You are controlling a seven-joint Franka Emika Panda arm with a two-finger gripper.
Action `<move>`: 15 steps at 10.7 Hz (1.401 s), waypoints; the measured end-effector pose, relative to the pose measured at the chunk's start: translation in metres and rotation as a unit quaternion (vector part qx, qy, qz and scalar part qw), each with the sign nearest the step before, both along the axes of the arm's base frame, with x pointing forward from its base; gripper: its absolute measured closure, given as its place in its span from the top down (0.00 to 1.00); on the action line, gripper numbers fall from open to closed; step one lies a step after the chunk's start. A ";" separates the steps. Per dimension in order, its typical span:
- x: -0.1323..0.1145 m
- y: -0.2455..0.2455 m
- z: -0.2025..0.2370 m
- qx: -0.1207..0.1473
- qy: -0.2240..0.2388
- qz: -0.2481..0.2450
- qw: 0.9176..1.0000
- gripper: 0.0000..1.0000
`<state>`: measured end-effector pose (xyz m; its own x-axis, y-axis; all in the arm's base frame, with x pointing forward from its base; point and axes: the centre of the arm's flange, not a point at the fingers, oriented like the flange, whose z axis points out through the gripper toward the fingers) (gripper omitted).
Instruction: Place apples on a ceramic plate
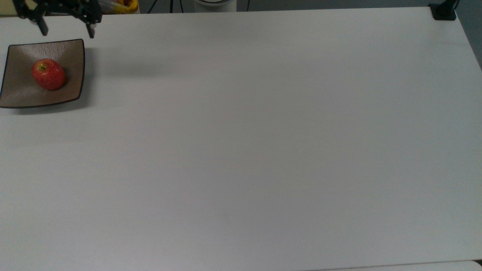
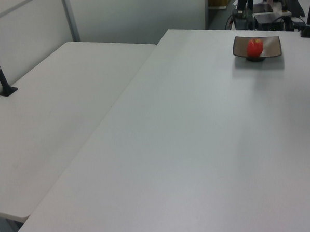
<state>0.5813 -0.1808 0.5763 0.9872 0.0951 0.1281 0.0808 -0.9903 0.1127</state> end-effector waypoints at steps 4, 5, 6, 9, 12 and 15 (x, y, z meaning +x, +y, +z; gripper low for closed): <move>-0.030 0.117 0.062 0.093 0.023 -0.077 0.992 1.00; -0.033 0.155 0.071 0.099 0.027 -0.077 0.992 1.00; -0.035 0.193 0.074 0.101 0.027 -0.072 0.992 1.00; -0.038 0.256 0.068 0.098 0.038 -0.036 0.994 1.00; -0.030 0.255 0.058 0.095 0.025 0.015 0.995 1.00; -0.016 0.245 0.047 0.092 -0.009 0.046 0.995 1.00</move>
